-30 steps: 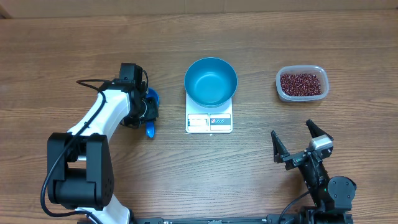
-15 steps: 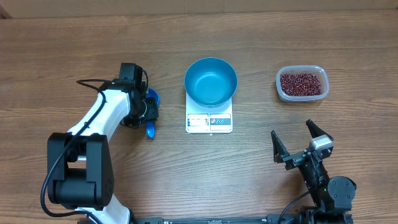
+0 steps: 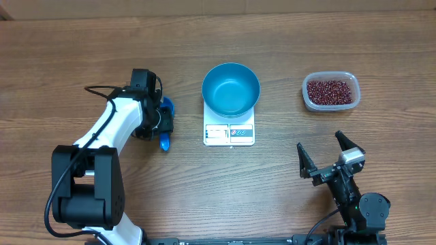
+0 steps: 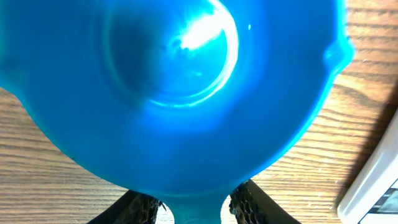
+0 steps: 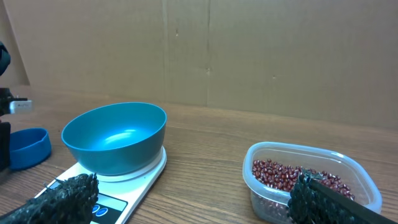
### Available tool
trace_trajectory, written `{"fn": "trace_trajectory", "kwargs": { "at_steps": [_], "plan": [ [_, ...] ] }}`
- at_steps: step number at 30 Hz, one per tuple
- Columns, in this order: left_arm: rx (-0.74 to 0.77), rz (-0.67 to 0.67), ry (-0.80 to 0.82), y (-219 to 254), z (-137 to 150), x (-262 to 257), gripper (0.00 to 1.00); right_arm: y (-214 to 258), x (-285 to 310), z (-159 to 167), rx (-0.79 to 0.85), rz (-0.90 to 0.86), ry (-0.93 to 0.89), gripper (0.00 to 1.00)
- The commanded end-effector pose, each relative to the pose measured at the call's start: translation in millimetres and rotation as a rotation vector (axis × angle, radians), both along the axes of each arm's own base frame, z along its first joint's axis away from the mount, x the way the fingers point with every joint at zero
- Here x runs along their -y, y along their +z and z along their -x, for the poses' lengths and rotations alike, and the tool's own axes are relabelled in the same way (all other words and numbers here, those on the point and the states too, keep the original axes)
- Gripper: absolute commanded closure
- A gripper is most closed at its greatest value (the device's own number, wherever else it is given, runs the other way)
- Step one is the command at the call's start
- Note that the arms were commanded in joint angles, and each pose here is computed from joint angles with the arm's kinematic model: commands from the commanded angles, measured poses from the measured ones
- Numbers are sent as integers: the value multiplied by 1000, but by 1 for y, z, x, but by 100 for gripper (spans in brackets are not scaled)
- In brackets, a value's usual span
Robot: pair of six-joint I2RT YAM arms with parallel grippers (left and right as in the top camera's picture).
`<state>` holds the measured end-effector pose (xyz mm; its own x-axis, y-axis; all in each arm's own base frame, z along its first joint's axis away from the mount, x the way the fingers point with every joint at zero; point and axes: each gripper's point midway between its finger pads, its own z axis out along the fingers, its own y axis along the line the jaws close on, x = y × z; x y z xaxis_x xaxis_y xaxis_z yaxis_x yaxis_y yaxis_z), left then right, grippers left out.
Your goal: Scoop item into bowl and weigh 150g on scale
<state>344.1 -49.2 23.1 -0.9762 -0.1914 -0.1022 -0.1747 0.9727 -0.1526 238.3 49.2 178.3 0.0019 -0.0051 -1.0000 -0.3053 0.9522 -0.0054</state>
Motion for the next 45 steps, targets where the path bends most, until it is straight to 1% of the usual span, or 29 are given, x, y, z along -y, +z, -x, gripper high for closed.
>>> {"fn": "trace_trajectory", "kwargs": {
  "at_steps": [1,5,8,10,12,13,22,25,26,27,30,32,33,35,39,40,43,45],
  "plan": [
    [31,9,-29,8,-12,2,61,-2,-1,0,4,-1,5,0],
    [17,4,-29,7,-8,1,65,-2,-1,0,4,-1,5,0],
    [16,8,-29,7,-8,2,70,-2,-1,0,4,-1,5,0],
    [13,8,-28,7,-7,2,71,-2,-1,0,4,-1,5,0],
    [12,9,-29,7,-7,2,77,-2,-1,0,4,-1,5,0],
    [13,8,-29,7,-7,2,78,-2,-1,0,4,0,5,0],
    [48,38,-27,21,-13,6,80,-2,-1,0,4,-1,5,0],
    [112,47,-15,47,-21,7,80,-2,-1,0,4,0,5,0],
    [166,52,9,68,-27,6,80,-2,-1,0,4,-1,5,0],
    [186,57,21,77,-30,6,80,-2,-1,0,4,0,5,0],
    [270,98,125,117,-39,8,82,-2,-1,0,4,0,5,0],
    [311,161,172,141,-41,14,83,-2,-1,0,4,-1,5,0],
    [325,226,180,154,-42,23,86,-2,-1,0,4,0,5,0],
    [329,317,168,168,-41,37,89,-2,-1,0,4,-1,5,0],
    [320,496,140,190,-41,58,91,-2,-1,0,4,-1,5,0],
    [315,562,129,197,-41,65,91,-2,-1,0,4,0,5,0],
    [304,679,102,210,-38,74,93,-2,-1,0,4,-1,5,0],
    [285,730,101,215,-35,78,94,-2,-1,0,4,-1,5,0]
  ]
}}
